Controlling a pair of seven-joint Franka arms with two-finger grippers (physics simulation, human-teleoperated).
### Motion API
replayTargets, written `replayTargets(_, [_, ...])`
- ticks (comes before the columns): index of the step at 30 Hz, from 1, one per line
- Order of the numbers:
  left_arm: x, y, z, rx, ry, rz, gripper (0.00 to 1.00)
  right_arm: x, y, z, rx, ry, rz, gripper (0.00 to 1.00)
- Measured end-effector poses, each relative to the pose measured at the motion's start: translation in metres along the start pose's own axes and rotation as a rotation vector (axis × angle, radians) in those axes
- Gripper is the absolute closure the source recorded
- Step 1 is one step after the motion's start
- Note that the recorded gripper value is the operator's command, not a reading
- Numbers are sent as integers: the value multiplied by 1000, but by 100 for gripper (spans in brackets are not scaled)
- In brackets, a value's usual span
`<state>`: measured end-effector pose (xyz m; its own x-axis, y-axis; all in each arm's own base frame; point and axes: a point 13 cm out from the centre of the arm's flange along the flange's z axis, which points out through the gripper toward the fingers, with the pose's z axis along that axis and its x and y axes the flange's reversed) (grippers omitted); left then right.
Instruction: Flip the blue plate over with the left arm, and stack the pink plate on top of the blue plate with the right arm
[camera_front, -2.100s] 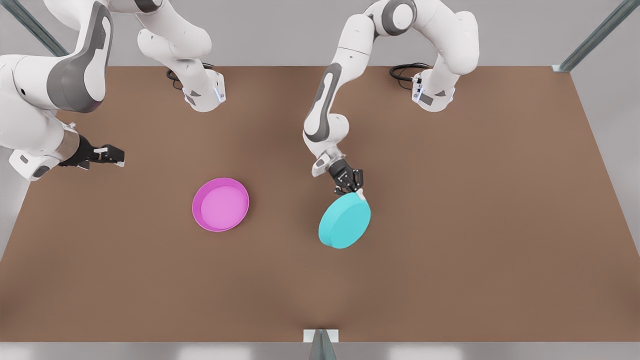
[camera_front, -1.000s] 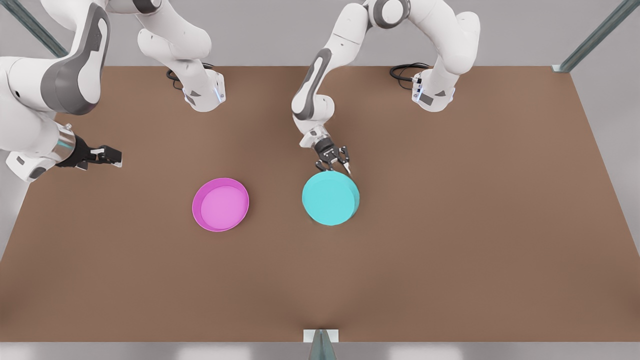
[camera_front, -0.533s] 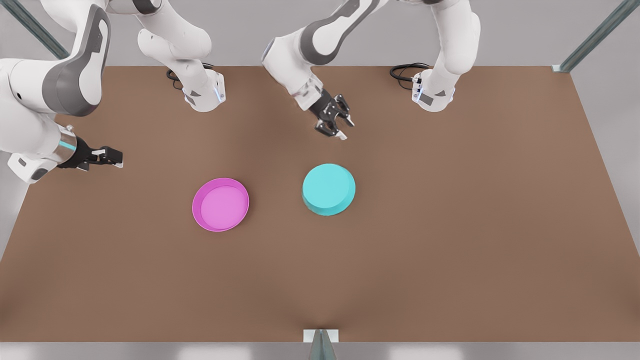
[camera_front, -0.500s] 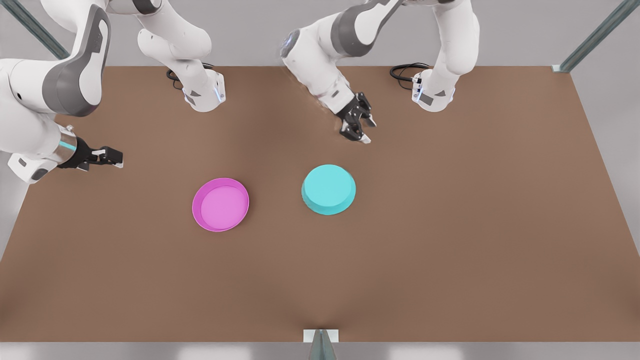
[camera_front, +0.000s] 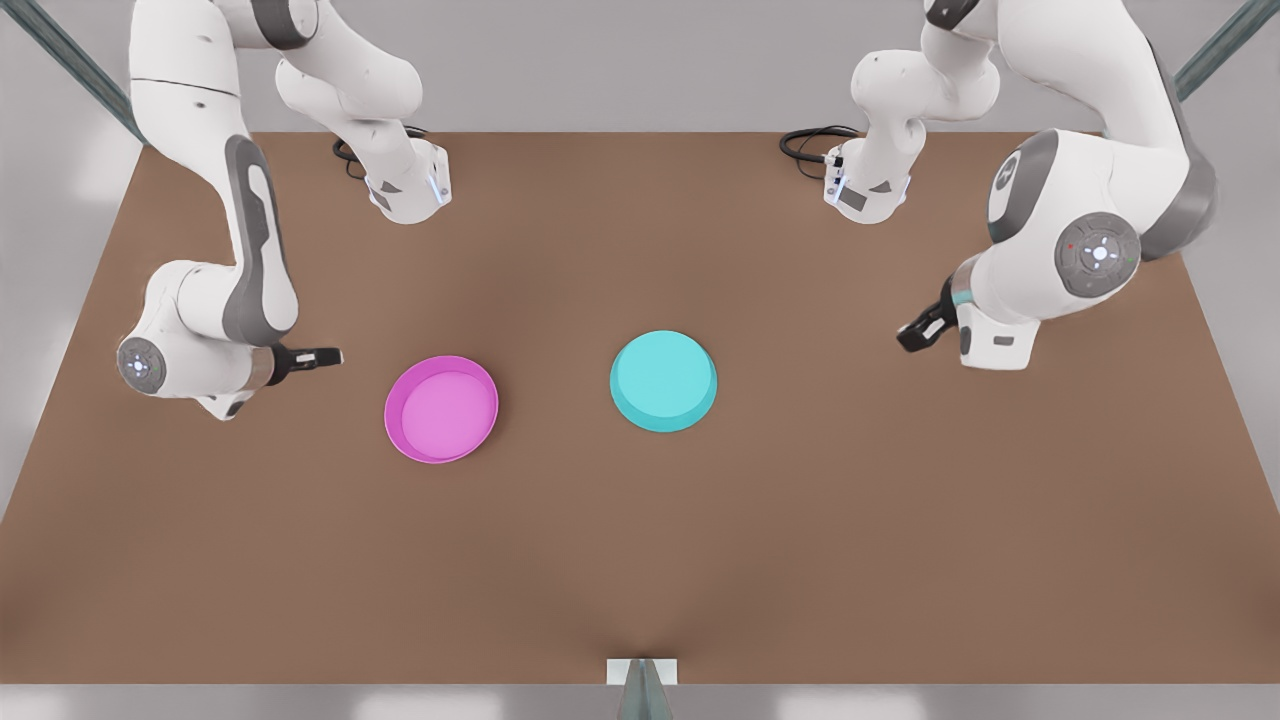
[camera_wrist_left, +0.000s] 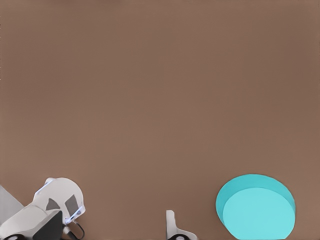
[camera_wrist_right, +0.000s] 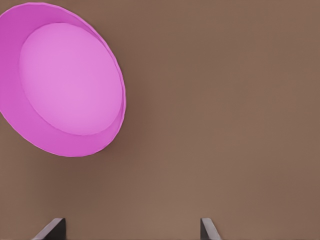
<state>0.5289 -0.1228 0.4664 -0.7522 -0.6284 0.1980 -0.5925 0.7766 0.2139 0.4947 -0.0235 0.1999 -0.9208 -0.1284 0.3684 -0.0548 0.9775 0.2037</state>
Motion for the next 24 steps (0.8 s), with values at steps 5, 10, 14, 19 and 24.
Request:
replayTargets(5, [-32, 7, -15, 74, -37, 126, 0, -43, 26, 76, -31, -123, -71, 0])
replayTargets(10, [-37, 6, -14, 84, -39, 266, 0, -81, 38, 112, -13, -211, -130, 0])
replayTargets(14, [-48, 22, -12, 76, -26, 322, 0, -94, 29, 139, 6, -239, -147, 0])
replayTargets(19, [-43, 25, -10, 64, -11, 417, 0, -106, 22, 148, 25, -273, -170, 0])
replayTargets(24, [-41, 27, -10, 60, -6, 488, 0, -111, 26, 135, 38, -308, -202, 0])
